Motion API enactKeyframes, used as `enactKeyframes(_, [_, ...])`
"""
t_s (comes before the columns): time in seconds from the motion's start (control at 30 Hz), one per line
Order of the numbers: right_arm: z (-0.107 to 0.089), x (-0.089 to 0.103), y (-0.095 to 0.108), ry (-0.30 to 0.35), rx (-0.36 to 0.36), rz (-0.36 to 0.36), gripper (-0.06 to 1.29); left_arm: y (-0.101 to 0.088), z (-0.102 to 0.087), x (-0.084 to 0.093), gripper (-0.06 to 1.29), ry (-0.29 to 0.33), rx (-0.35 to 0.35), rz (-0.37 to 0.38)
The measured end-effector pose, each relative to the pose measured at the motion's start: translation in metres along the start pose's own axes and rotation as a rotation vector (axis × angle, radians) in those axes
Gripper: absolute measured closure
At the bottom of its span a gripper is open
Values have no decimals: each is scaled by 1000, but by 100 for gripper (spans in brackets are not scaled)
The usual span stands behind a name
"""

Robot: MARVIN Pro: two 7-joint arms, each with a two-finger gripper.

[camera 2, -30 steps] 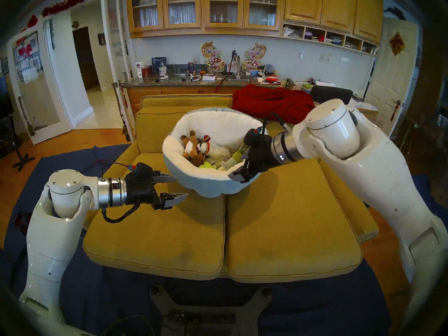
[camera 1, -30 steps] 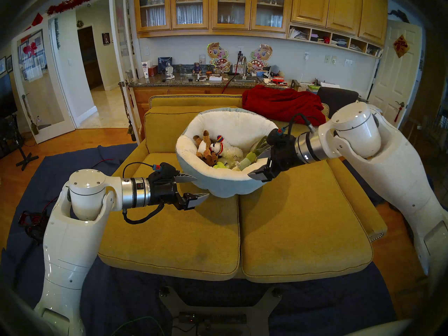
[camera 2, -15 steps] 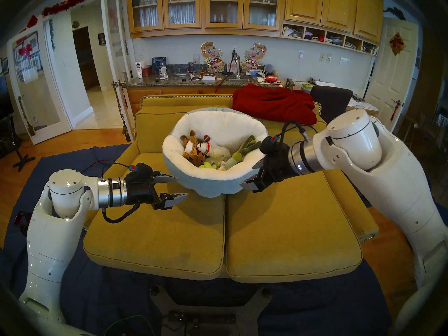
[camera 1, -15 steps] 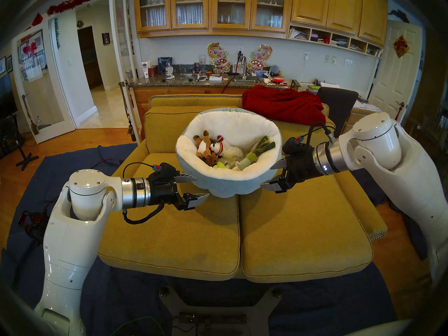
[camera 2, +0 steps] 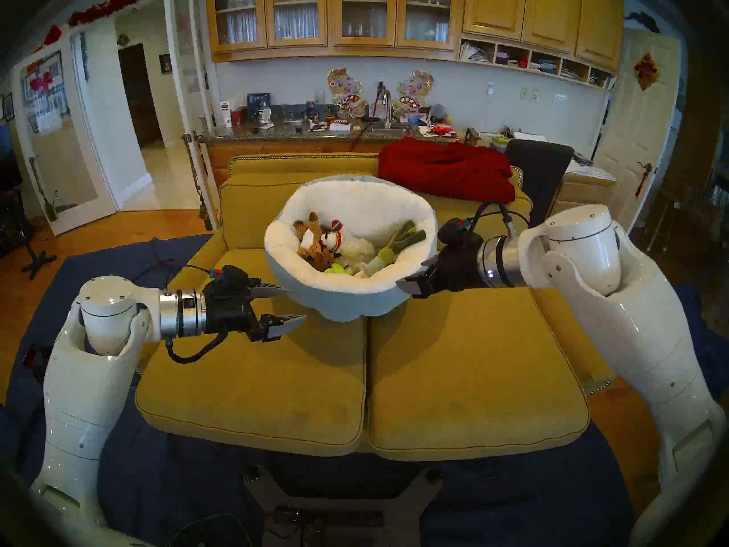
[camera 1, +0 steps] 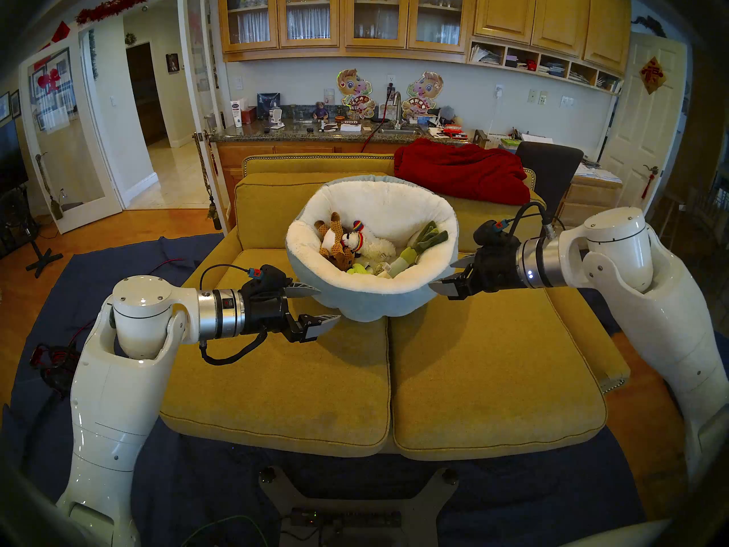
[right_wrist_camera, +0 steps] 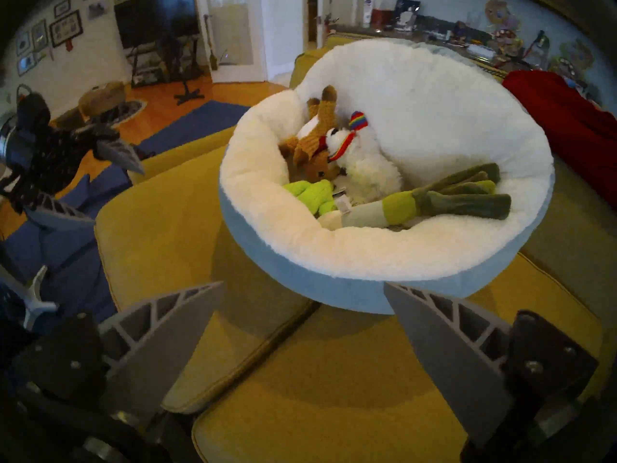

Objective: Put toys into dog bed

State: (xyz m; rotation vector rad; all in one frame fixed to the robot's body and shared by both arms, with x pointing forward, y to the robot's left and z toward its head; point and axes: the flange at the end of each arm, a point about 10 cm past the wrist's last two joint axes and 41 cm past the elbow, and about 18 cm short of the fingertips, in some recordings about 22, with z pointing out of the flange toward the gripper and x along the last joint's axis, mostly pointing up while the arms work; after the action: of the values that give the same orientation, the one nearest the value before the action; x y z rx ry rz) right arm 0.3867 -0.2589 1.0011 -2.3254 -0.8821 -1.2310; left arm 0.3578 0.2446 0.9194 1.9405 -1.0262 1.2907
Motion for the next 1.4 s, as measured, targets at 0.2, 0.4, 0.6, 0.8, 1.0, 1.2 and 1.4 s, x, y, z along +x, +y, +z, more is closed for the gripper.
enactKeyframes(0.2, [2,-13,7,69,-72,73,-1,0,0,0,0,0,0,0])
enactKeyframes(0.4, [10,-32,8,123,-129,147,-1,0,0,0,0,1,0,0])
enactKeyframes(0.6, [19,-50,3,162,-157,203,-1,0,0,0,0,1,0,0])
enactKeyframes(0.8, [23,-69,-5,218,-204,222,-1,0,0,0,0,1,1,1])
enactKeyframes(1.0, [25,-87,-11,252,-232,215,-1,0,0,0,0,1,1,0])
enactKeyframes(1.2, [28,-98,-18,284,-218,184,-1,0,0,1,0,1,1,0])
enactKeyframes(1.4, [30,-105,-20,302,-198,135,-1,0,0,1,0,1,1,0])
